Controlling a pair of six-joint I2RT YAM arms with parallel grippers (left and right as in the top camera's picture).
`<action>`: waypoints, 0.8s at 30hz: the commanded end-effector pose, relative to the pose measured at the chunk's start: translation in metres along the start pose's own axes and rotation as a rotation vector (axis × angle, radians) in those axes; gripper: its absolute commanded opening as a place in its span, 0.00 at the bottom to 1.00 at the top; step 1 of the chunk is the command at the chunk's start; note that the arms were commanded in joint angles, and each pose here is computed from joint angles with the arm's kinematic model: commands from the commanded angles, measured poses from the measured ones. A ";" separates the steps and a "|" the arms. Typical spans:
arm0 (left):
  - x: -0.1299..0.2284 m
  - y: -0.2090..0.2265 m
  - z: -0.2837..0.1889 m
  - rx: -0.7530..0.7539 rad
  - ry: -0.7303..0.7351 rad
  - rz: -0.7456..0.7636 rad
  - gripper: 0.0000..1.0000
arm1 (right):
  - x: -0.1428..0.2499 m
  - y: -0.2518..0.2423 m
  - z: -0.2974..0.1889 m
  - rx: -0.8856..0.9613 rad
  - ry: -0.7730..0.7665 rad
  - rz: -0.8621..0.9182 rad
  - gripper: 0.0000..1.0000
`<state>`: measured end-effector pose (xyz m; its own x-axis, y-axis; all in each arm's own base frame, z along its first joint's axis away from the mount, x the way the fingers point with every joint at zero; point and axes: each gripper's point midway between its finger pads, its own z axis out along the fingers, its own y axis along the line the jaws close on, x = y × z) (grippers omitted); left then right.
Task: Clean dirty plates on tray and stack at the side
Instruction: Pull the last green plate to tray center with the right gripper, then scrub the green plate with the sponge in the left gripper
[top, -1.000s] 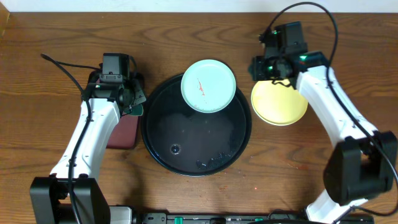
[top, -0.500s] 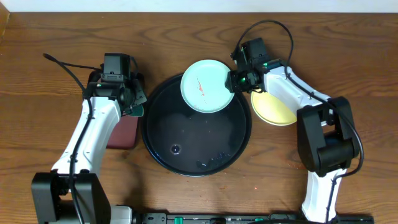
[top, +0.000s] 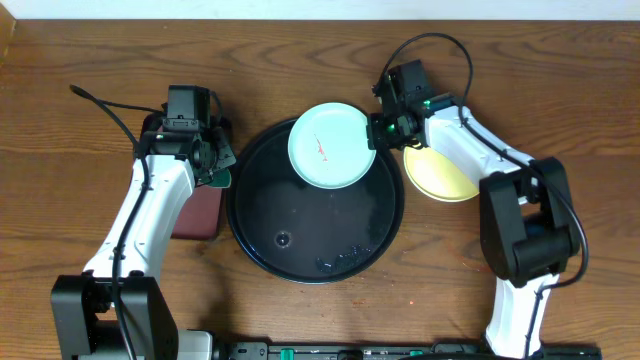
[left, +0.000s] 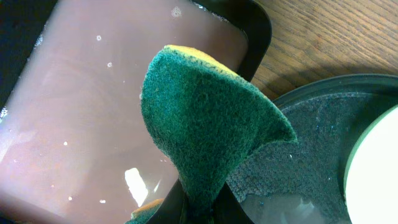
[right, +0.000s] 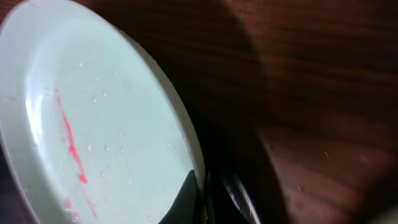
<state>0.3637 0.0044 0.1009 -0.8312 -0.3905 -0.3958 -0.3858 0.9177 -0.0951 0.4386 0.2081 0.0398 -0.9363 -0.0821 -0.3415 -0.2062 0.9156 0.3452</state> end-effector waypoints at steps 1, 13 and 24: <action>0.001 0.004 0.003 -0.021 0.004 0.011 0.08 | -0.014 0.038 -0.047 -0.054 -0.075 -0.051 0.01; 0.004 0.003 0.003 -0.015 0.020 0.001 0.08 | 0.077 0.064 -0.015 0.020 0.238 0.129 0.01; 0.008 0.005 0.003 -0.022 0.035 -0.001 0.08 | 0.093 0.083 0.004 -0.010 0.272 -0.092 0.38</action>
<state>0.3577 0.0045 0.0984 -0.8412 -0.3909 -0.3735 -0.3887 0.9175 -0.0847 0.3331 0.2727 0.0291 -0.9765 -0.2006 -0.0793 -0.2156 0.9196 0.3284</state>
